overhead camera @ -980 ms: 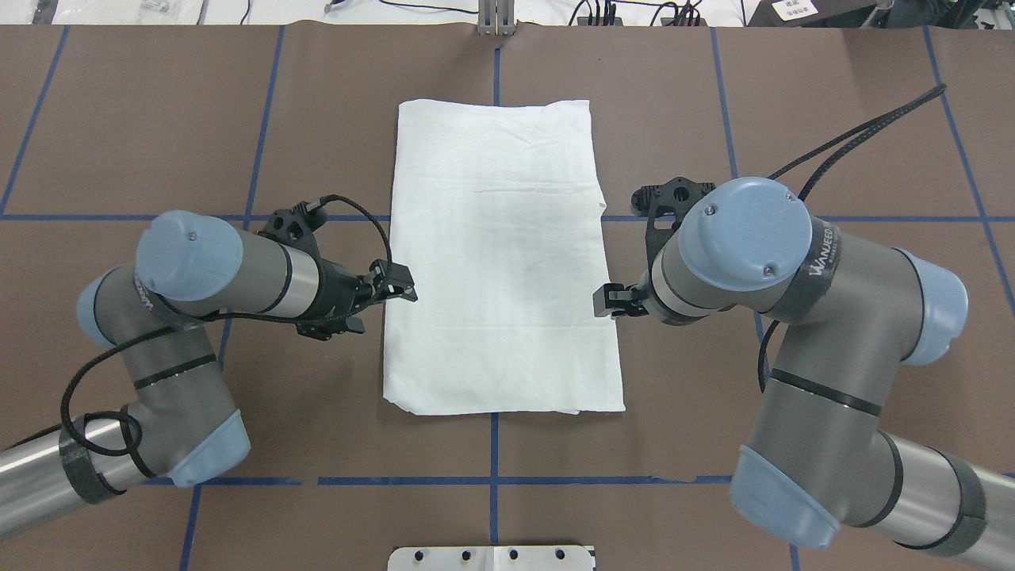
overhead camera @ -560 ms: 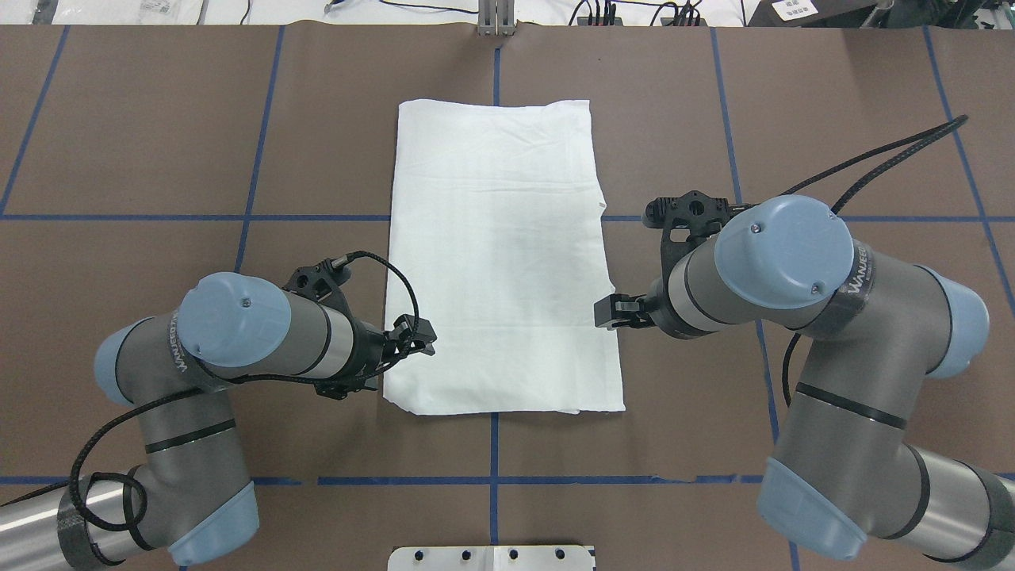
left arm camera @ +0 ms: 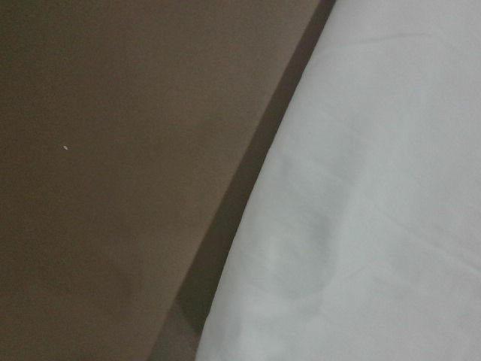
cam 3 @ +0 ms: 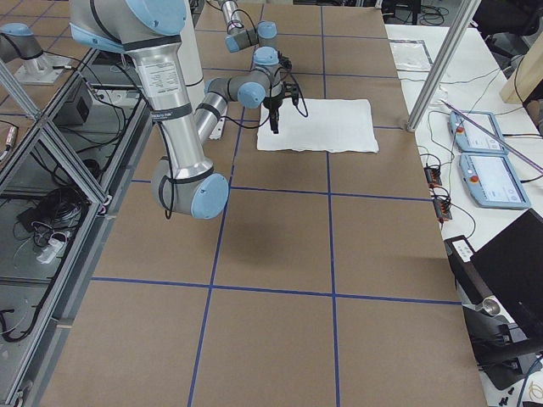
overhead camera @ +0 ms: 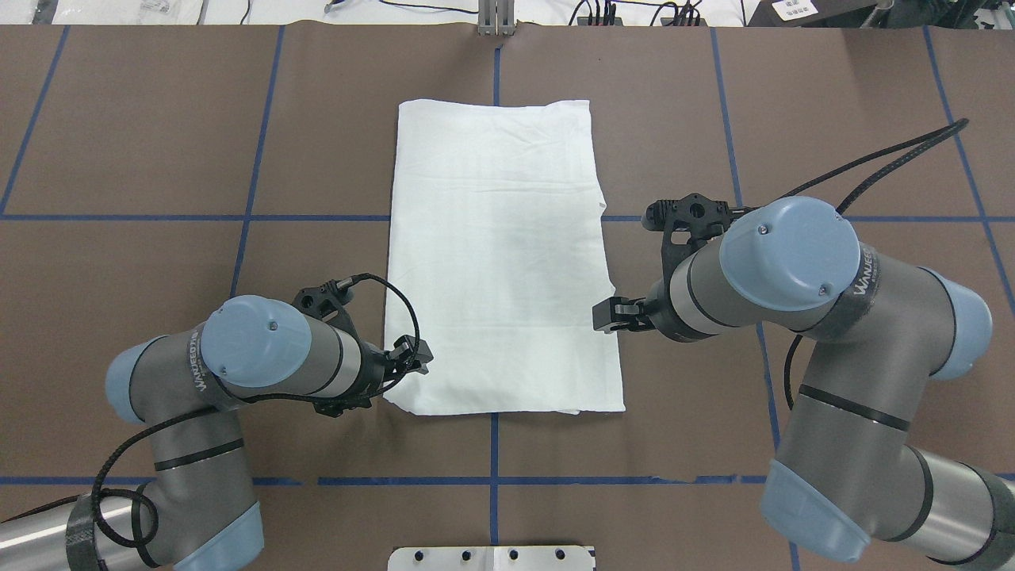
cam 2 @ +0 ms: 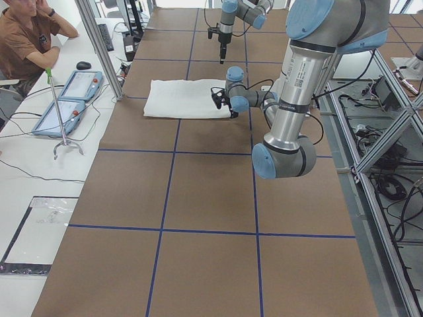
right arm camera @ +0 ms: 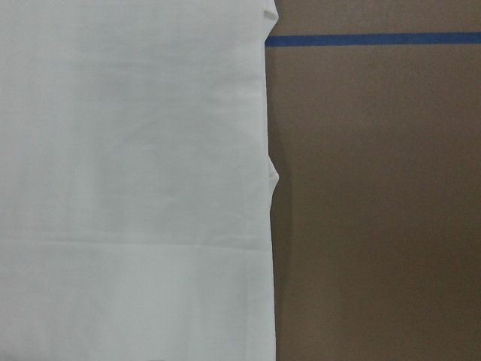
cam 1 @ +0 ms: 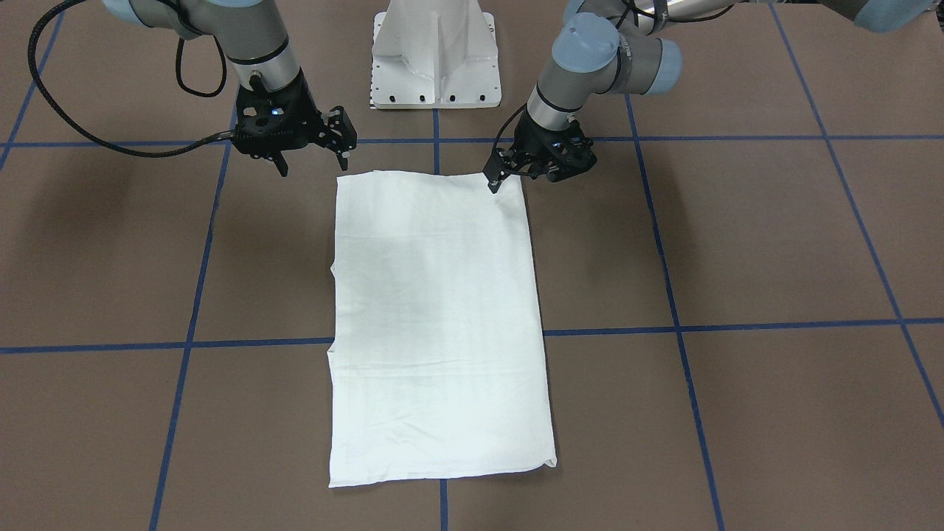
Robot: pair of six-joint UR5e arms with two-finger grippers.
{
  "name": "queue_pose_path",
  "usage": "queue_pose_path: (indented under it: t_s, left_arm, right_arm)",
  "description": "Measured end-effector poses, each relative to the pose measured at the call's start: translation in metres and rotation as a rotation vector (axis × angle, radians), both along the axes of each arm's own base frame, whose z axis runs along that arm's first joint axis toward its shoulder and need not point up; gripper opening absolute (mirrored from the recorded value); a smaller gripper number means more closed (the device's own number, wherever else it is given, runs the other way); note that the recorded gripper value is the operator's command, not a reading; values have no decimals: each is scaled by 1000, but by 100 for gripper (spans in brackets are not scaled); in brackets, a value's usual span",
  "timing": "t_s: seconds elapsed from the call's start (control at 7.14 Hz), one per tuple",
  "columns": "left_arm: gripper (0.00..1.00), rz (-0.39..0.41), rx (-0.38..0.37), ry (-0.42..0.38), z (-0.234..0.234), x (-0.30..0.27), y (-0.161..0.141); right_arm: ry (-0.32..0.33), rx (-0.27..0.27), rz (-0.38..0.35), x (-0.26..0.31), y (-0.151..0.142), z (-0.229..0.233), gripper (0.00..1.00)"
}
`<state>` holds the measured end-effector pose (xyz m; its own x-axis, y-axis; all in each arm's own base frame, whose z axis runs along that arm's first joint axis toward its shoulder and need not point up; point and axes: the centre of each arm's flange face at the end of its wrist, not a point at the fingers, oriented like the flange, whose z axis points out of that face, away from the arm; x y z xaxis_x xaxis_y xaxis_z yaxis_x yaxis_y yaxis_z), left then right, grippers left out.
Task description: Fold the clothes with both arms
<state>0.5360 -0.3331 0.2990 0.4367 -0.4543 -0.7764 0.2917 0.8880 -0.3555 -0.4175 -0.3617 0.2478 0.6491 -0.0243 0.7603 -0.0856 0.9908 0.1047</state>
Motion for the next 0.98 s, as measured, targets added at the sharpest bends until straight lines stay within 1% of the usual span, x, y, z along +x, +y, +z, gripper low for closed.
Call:
queue_pose_path:
  t_s: [0.14,0.42,0.98]
  left_arm:
    - [89,-2,-1,-7,3,3,-1]
    - [80,-2,3,1,-2,2,0]
    - [79,5,4,5,-3,2,4]
  right_arm:
    - [0,0,0,0,0,0,100]
    - [3,-2,0,0,0,2,100]
    - [6,-4,1,-1,-1,3,100]
